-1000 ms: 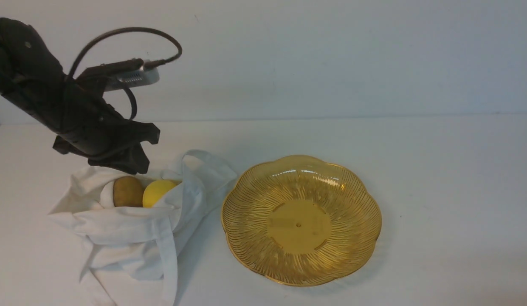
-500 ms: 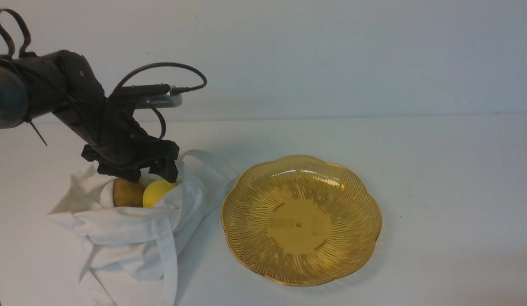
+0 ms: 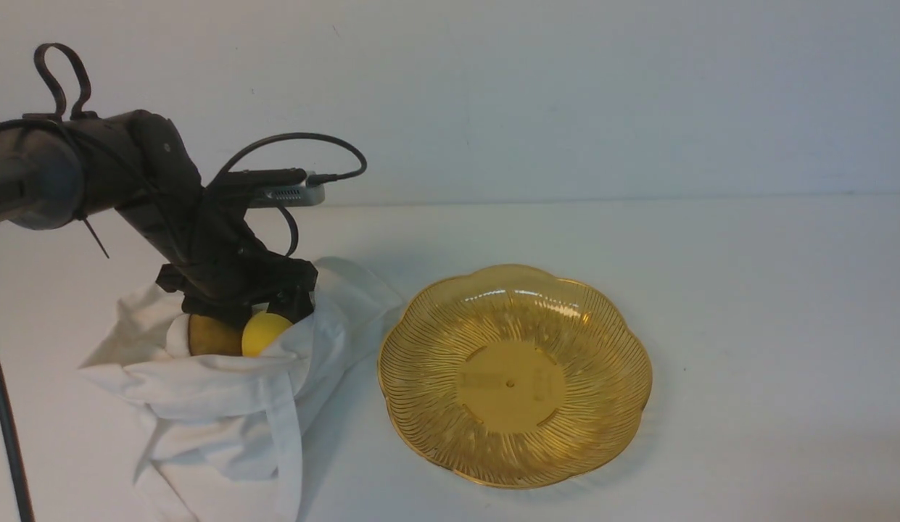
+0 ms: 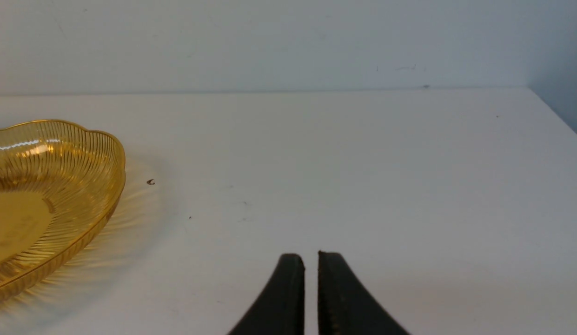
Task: Take the fruit out of the cloth bag on the white table and place them on a plate.
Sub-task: 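Reach into the bag and grasp the lemon with the left gripper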
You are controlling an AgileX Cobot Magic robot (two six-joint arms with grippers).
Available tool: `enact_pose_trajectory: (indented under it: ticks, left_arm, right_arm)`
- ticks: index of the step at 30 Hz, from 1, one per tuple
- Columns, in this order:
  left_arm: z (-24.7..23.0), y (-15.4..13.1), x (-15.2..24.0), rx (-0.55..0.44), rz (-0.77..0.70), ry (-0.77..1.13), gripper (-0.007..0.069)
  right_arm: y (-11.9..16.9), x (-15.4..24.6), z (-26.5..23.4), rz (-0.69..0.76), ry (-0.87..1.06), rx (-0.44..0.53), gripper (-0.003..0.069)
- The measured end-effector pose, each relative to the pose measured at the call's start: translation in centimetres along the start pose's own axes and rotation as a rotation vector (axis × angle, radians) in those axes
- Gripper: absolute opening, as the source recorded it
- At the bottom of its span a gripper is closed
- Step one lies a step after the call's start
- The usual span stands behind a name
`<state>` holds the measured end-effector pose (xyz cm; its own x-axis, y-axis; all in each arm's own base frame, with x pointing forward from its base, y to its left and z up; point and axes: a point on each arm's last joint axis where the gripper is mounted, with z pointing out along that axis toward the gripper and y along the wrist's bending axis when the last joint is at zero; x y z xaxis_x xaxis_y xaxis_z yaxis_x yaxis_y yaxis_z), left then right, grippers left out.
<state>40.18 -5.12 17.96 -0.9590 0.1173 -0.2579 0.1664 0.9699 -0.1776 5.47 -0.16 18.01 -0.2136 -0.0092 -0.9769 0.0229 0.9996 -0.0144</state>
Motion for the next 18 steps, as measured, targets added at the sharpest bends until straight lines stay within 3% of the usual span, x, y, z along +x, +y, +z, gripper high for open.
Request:
enact_pose_trajectory:
  ticks: [4, 13, 18]
  left_arm:
    - [0.2, 0.0, 0.1, 0.005, 0.000, 0.024, 0.0466]
    - [-0.6, 0.0, 0.5, -0.008, 0.021, 0.055, 0.0465]
    - [-4.2, -0.6, 0.2, -0.023, 0.054, 0.004, 0.0465]
  right_arm:
    - [0.0, 0.0, 0.0, -0.005, 0.000, 0.002, 0.0036]
    - [0.0, 0.0, 0.0, -0.005, 0.000, 0.002, 0.0036]
    - [0.0, 0.0, 0.0, -0.005, 0.000, 0.002, 0.0036]
